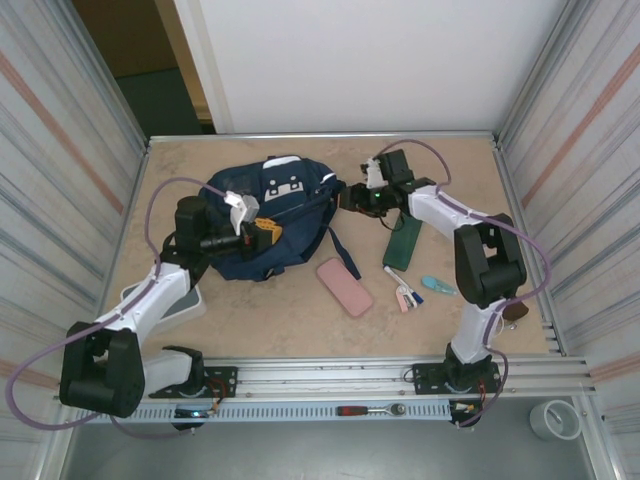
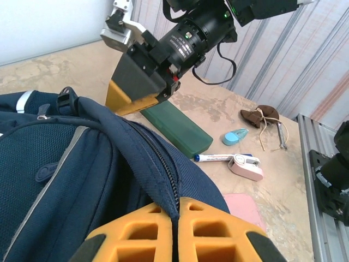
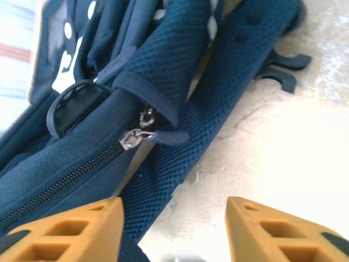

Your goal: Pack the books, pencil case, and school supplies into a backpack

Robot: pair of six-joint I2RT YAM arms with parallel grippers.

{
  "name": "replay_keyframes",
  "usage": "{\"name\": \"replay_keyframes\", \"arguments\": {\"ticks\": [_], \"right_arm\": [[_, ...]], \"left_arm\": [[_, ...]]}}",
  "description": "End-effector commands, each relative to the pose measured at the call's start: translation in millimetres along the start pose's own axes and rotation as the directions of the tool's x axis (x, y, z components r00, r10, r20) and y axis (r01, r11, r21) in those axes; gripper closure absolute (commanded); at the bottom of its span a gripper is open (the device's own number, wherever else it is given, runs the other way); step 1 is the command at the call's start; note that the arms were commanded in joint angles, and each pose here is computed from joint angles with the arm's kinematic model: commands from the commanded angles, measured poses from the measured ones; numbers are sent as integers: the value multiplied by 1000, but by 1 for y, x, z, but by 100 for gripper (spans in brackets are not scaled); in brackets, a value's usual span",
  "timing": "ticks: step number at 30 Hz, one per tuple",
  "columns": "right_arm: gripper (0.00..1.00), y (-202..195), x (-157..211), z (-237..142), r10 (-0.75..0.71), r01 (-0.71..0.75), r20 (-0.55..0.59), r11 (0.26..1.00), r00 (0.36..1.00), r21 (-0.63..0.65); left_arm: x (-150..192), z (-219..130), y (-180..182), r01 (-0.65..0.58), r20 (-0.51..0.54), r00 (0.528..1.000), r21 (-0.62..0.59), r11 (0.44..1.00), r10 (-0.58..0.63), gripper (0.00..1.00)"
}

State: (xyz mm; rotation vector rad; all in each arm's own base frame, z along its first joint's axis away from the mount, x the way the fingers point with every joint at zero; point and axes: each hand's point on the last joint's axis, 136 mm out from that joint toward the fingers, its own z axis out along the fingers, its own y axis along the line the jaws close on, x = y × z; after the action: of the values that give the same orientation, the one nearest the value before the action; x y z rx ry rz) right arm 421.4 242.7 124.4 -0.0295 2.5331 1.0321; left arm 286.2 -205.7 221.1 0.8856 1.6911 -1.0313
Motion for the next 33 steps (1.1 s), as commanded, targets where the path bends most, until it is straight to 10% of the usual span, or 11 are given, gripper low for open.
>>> {"name": "replay_keyframes", "arguments": {"ticks": [1, 11, 14, 20, 33], "right_arm": [[31, 32, -27, -9, 82, -72, 50, 981, 995, -179], [24, 12, -62, 65, 251, -245, 21, 957, 968, -155], [36, 9, -66, 78, 261, -256, 14, 956, 965, -143], [93, 0, -75, 68, 262, -252, 55, 957, 964, -141], [100, -33, -86, 24, 307, -290, 203, 951, 930, -109]], "left_arm": [[-30, -4, -10, -114, 75, 991, 56, 992, 110, 100], [-20, 5, -6, -87, 40, 996, 60, 994, 85, 100], [-17, 9, -4, -76, 23, 997, 56, 996, 75, 100], [-3, 17, 7, -45, -35, 998, -16, 999, 45, 99], [41, 29, 94, 115, -225, 954, -340, 933, -200, 95]]}}
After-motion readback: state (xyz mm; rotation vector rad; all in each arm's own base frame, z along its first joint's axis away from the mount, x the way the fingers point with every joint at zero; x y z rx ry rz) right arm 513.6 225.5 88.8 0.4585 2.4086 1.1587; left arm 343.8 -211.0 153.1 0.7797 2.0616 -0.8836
